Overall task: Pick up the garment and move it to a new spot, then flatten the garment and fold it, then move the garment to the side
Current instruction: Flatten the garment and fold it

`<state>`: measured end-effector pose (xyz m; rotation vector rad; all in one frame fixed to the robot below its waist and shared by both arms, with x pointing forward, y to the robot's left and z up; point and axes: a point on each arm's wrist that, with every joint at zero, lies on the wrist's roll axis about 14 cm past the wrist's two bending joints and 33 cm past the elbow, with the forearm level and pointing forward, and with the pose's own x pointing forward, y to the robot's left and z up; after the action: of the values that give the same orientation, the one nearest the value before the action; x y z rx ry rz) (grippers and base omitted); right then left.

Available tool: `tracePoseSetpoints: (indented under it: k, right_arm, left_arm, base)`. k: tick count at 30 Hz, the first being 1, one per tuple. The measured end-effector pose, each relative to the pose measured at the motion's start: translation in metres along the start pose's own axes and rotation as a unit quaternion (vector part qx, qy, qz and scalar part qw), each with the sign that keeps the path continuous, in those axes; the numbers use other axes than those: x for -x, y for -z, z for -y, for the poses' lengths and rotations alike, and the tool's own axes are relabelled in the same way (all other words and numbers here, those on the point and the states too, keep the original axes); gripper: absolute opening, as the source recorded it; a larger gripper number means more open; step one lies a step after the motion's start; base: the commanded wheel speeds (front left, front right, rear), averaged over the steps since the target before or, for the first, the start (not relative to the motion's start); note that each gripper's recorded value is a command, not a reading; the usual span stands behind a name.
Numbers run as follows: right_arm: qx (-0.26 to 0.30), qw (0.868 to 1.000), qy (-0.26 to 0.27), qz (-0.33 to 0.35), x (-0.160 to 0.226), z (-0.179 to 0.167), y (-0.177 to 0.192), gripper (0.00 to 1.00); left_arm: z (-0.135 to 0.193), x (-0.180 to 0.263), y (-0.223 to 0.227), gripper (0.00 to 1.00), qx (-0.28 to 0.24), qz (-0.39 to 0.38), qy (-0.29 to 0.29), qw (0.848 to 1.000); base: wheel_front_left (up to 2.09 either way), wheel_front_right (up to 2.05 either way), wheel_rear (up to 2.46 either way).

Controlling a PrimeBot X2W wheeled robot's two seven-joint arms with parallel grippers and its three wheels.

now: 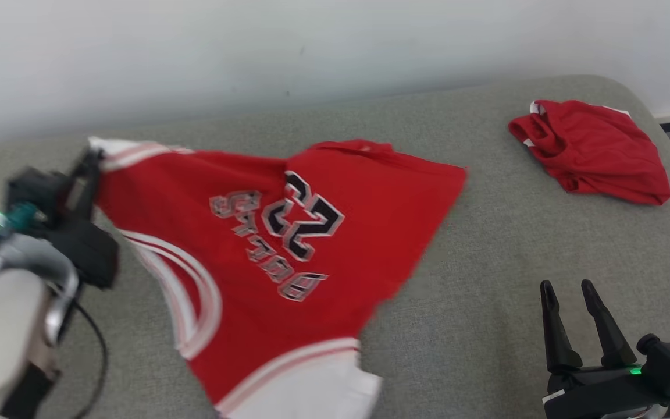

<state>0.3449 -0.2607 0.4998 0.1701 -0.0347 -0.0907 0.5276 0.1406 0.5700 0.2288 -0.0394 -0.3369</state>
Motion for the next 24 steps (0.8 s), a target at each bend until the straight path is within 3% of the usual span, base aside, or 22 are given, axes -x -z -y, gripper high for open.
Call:
tracePoseSetpoints:
  k: [5,14,15,16,24]
  right_arm:
    - [0.002,1.0,0.012,-0.005,0.001,0.008,0.004,1.0]
    - [0.003,0.999,0.032,-0.012,-0.001,0.022,0.009,1.0]
    - [0.004,0.999,0.034,-0.014,0.0,0.023,0.011,1.0]
    - [0.004,0.999,0.036,-0.015,0.0,0.024,0.011,1.0]
    - [0.002,1.0,0.03,-0.009,-0.003,0.021,0.01,1.0]
  left_arm:
    - [-0.024,-0.017,-0.016,0.0,-0.033,0.006,-0.007,0.999]
    - [-0.033,-0.038,0.015,0.0,-0.054,-0.036,-0.008,0.998]
    - [-0.033,-0.039,0.018,0.44,-0.053,-0.035,-0.01,0.998]
    - [-0.034,-0.039,0.021,1.0,-0.052,-0.039,-0.014,0.998]
    - [-0.049,-0.025,0.012,1.0,-0.031,-0.005,-0.047,0.998]
  base:
    - [0.0,0.0,0.0]
    - [0.0,0.0,0.0]
    - [0.0,0.0,0.0]
    - [0.0,0.0,0.0]
    - [0.0,0.0,0.0]
